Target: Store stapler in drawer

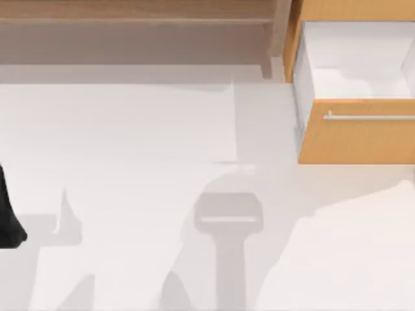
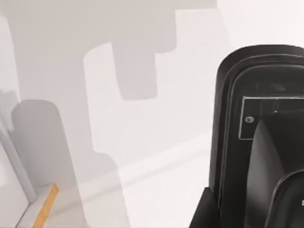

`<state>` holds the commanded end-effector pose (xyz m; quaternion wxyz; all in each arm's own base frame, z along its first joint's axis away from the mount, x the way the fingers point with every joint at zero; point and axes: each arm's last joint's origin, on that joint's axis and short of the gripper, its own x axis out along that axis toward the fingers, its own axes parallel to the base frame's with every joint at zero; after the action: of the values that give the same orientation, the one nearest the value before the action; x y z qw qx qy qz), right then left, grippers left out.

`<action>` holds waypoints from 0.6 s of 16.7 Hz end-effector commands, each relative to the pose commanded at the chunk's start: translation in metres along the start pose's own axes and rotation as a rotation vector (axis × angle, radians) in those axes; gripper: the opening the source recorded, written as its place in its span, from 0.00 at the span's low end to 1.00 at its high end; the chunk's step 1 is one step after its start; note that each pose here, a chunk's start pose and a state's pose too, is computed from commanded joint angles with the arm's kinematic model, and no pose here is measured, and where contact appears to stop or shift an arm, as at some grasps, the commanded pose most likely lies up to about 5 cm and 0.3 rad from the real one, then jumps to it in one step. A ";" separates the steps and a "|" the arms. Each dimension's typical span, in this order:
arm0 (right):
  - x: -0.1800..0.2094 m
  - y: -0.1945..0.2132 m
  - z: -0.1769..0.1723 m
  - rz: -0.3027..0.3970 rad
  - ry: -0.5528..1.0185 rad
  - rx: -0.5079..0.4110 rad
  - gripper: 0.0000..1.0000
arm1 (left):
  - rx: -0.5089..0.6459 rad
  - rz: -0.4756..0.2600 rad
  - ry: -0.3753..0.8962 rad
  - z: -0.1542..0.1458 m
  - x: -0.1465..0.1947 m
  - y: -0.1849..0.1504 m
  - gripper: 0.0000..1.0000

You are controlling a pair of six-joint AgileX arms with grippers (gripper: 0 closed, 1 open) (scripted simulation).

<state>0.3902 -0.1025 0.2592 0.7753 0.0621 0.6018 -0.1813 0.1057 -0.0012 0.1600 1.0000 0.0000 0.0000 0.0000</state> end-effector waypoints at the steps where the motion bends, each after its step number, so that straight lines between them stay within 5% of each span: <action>1: -0.011 0.014 0.007 0.017 -0.036 -0.027 0.00 | 0.000 0.000 0.000 0.000 0.000 0.000 1.00; 5: -0.035 0.085 0.019 0.124 -0.103 -0.163 0.00 | 0.000 0.000 0.000 0.000 0.000 0.000 1.00; 10: 0.007 0.178 0.008 0.212 0.039 -0.325 0.00 | 0.000 0.000 0.000 0.000 0.000 0.000 1.00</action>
<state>0.4625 0.0582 0.2335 0.7780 0.0025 0.6283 0.0023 0.1057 -0.0012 0.1600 1.0000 0.0000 0.0000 0.0000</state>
